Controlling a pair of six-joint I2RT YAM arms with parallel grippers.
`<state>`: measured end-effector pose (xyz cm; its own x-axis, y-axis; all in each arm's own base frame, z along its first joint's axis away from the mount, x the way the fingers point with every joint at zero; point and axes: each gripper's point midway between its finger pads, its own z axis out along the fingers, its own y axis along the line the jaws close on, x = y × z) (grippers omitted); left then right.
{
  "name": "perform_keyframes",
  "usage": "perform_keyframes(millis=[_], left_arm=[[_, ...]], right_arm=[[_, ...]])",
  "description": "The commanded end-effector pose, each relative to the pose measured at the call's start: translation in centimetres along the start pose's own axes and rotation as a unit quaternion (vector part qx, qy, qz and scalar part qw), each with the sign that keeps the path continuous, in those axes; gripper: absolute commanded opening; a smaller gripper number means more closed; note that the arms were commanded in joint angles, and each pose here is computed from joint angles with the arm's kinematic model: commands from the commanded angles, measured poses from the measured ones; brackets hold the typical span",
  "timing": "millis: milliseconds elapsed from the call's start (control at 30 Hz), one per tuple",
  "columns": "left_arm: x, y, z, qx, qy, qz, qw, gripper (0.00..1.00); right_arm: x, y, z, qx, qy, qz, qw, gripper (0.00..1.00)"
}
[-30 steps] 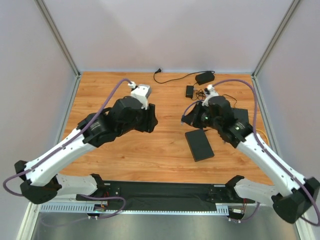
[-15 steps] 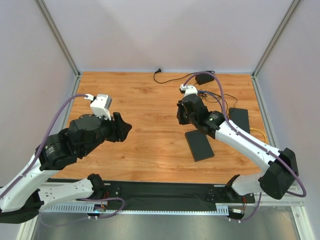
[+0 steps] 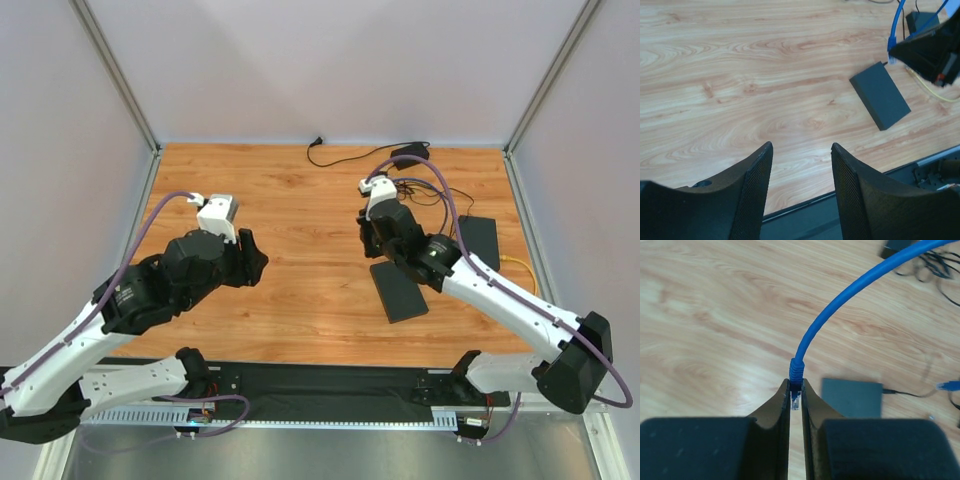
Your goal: Pull the plug from the switch port
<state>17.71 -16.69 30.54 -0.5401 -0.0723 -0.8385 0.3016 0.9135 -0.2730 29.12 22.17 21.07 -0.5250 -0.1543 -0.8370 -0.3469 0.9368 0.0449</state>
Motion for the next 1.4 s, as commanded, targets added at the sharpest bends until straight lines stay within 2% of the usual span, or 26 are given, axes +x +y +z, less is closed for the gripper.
perform_keyframes(millis=[0,133,233,267,367,433,467,533,567,633,667,733,867,967,1000,1100,1200,1367], left_arm=[[-2.4,1.7,-2.2,-0.024,-0.053,-0.039,0.998,0.58],[-3.5,4.1,-4.7,-0.043,-0.100,-0.066,0.992,0.56],[-3.7,5.6,-6.0,-0.047,-0.127,-0.084,0.987,0.54],[-3.9,6.2,-7.0,-0.039,-0.145,-0.099,0.984,0.54],[-3.9,7.8,-8.6,-0.043,-0.171,-0.119,0.977,0.54],[-3.9,8.7,-9.5,-0.051,-0.176,-0.119,0.976,0.54],[-4.0,9.0,-9.8,-0.055,-0.177,-0.119,0.975,0.54],[-3.9,9.6,-10.4,-0.068,-0.170,-0.114,0.976,0.55],[-3.8,9.7,-10.4,-0.070,-0.167,-0.111,0.977,0.55],[-3.6,9.9,-10.6,-0.073,-0.163,-0.110,0.978,0.55],[-3.5,10.0,-10.6,-0.073,-0.163,-0.110,0.978,0.55],[-3.2,9.9,-10.4,-0.071,-0.159,-0.112,0.978,0.55],[-2.8,9.6,-9.9,-0.068,-0.152,-0.111,0.980,0.55],[-2.7,9.3,-9.5,-0.067,-0.146,-0.108,0.981,0.55],[-2.8,9.2,-9.5,-0.067,-0.147,-0.108,0.981,0.55],[-2.9,8.9,-9.1,-0.068,-0.142,-0.103,0.982,0.55],[-3.1,8.6,-8.9,-0.066,-0.141,-0.099,0.983,0.55],[-3.4,7.8,-8.4,-0.060,-0.139,-0.093,0.984,0.55]], right_arm=[[-3.7,6.0,-1.7,-0.065,-0.045,-0.010,0.997,0.00],[-6.1,12.8,-2.6,-0.113,-0.054,-0.035,0.991,0.00],[-4.4,16.1,0.0,-0.112,-0.017,-0.067,0.991,0.00],[-5.6,17.2,0.0,-0.118,-0.024,-0.063,0.991,0.00],[-1.6,19.8,4.6,-0.113,0.044,-0.078,0.990,0.00],[-1.5,21.5,5.6,-0.126,0.057,-0.071,0.988,0.00],[0.9,22.8,7.4,-0.137,0.091,-0.079,0.983,0.00],[1.1,25.0,7.9,-0.158,0.104,-0.076,0.979,0.00],[3.3,26.3,9.2,-0.173,0.134,-0.083,0.972,0.00],[3.6,28.6,9.4,-0.202,0.146,-0.073,0.966,0.00],[5.4,29.7,10.1,-0.222,0.170,-0.073,0.957,0.00],[5.6,31.1,10.8,-0.239,0.169,-0.055,0.955,0.00],[8.0,33.9,11.1,-0.306,0.209,-0.047,0.928,0.01],[9.2,34.3,11.1,-0.316,0.230,-0.046,0.919,0.08],[9.4,34.2,11.2,-0.314,0.232,-0.047,0.920,0.22],[8.9,33.7,10.6,-0.311,0.228,-0.049,0.921,0.40],[8.5,33.0,10.1,-0.312,0.226,-0.046,0.922,0.50],[5.7,30.1,8.1,-0.297,0.204,-0.027,0.932,0.52]])
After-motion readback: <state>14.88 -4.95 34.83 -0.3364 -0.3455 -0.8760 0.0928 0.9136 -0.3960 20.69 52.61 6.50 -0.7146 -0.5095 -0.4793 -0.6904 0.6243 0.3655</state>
